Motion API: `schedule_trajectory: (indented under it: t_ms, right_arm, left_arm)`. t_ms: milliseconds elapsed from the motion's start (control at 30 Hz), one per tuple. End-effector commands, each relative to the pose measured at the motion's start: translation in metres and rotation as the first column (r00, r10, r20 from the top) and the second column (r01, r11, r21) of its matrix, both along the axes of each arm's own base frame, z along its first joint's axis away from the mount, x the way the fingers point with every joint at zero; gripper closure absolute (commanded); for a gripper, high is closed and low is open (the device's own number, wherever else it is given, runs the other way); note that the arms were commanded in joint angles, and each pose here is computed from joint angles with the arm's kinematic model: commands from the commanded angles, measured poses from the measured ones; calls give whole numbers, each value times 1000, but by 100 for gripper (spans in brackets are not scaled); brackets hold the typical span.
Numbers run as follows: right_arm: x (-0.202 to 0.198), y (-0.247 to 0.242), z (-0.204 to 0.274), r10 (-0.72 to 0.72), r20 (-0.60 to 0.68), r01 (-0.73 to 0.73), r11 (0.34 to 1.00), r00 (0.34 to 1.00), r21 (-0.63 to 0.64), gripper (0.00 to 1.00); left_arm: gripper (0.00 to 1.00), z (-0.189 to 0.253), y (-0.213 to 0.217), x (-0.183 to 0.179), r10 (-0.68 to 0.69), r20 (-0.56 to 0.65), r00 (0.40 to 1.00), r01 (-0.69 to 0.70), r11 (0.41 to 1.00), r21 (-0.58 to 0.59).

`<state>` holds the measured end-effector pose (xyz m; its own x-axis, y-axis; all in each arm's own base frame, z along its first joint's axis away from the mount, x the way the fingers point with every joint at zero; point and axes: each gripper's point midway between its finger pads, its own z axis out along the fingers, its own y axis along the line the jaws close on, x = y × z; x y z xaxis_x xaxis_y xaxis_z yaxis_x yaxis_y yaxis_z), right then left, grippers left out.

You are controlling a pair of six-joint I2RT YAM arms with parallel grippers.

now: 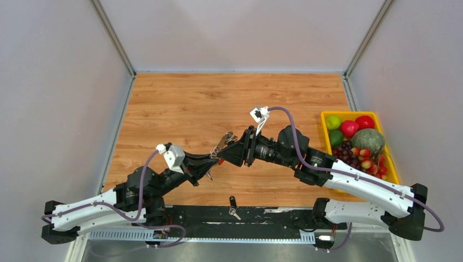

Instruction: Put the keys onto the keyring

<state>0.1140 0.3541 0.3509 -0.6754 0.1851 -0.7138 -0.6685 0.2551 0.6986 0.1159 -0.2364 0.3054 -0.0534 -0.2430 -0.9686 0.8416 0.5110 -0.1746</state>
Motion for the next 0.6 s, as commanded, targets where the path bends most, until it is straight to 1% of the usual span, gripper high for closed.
schedule_trajectory:
  t_ms: [0,267,367,567]
  right_arm:
    - [2,5,16,-6,3,6,998,1000,61,64]
    - [7,6,12,-30,-2,30,998,1000,52,68]
    - [10,5,12,-48,1,48,997,999,54,73]
    - [12,3,15,-61,14,61,997,998,58,74]
  left_arm:
    - [100,24,2,-2,-11,19,1000,13,995,-97]
    - [100,27,2,-3,-13,22,1000,16,994,-104]
    - [100,27,2,-3,-16,22,1000,18,994,-104]
    - [100,24,0,-4,-23,20,1000,25,995,-95]
